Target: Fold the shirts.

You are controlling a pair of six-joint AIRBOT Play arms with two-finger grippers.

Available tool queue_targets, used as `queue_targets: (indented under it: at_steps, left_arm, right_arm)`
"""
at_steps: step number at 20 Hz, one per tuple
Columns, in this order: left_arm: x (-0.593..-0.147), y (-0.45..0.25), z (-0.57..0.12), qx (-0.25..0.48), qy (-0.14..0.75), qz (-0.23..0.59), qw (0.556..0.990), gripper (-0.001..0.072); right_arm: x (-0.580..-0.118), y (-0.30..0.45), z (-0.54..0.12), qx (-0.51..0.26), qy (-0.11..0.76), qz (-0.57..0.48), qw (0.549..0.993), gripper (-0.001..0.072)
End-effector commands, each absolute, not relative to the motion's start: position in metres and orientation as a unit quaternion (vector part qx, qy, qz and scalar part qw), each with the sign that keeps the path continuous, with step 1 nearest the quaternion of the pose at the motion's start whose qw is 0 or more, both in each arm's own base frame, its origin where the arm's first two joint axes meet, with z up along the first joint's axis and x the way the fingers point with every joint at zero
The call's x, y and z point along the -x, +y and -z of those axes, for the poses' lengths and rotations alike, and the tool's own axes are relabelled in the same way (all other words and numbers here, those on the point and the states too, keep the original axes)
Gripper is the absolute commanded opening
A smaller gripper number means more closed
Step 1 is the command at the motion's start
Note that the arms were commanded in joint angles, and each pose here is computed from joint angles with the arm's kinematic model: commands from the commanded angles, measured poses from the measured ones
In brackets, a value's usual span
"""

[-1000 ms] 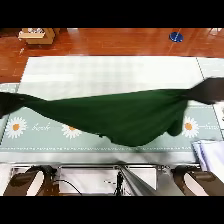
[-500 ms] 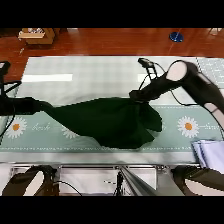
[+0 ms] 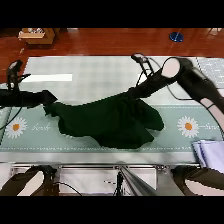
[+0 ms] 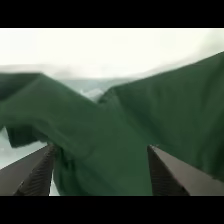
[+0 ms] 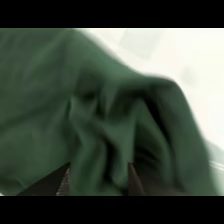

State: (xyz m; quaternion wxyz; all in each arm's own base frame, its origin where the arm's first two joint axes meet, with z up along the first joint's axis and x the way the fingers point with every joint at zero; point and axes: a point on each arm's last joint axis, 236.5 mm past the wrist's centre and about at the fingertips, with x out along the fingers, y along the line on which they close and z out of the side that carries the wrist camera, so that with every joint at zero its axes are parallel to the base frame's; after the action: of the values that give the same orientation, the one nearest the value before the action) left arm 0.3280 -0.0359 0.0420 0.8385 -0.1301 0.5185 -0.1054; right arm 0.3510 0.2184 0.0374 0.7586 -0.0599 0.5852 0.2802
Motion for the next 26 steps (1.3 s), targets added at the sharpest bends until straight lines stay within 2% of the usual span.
queue_targets:
  at_steps: [1, 2, 3, 6, 8, 10, 13, 16, 23, 26]
  left_arm:
    - [-0.312, -0.014, -0.049, 0.097, 0.559, 0.087, 0.819, 0.0686]
    - [-0.297, -0.015, -0.047, 0.107, 0.585, 0.087, 0.799, 0.0686]
    - [-0.280, -0.022, -0.040, 0.123, 0.615, 0.090, 0.774, 0.0686]
    - [-0.233, -0.071, -0.016, 0.173, 0.678, 0.154, 0.698, 0.0686]
    - [-0.206, -0.116, -0.002, 0.215, 0.696, 0.212, 0.652, 0.0687]
    - [-0.186, -0.147, 0.010, 0.232, 0.705, 0.247, 0.623, 0.0687]
    - [-0.171, -0.179, 0.031, 0.225, 0.706, 0.264, 0.617, 0.0686]
    - [-0.166, -0.199, 0.047, 0.217, 0.709, 0.250, 0.623, 0.0687]
    - [-0.131, -0.235, 0.083, 0.178, 0.759, 0.264, 0.567, 0.0687]
    - [-0.141, -0.249, 0.093, 0.199, 0.750, 0.253, 0.577, 0.0687]
  right_arm:
    - [-0.346, 0.116, -0.081, 0.248, 0.592, -0.172, 0.748, 0.0456]
    - [-0.348, 0.081, -0.101, 0.263, 0.583, -0.106, 0.761, 0.0451]
    - [-0.350, 0.063, -0.116, 0.246, 0.571, -0.067, 0.780, 0.0451]
    - [-0.356, 0.033, -0.129, 0.151, 0.544, -0.031, 0.825, 0.0451]
    - [-0.345, 0.005, -0.104, 0.112, 0.574, -0.010, 0.811, 0.0451]
    - [-0.326, -0.019, -0.070, 0.078, 0.616, 0.001, 0.784, 0.0451]
    - [-0.303, -0.026, -0.028, 0.006, 0.654, -0.016, 0.757, 0.0451]
    - [-0.296, -0.021, -0.006, -0.052, 0.658, -0.030, 0.750, 0.0451]
    - [-0.280, -0.019, 0.018, -0.058, 0.678, -0.033, 0.732, 0.0451]
    - [-0.272, -0.017, 0.025, -0.058, 0.687, -0.037, 0.723, 0.0451]
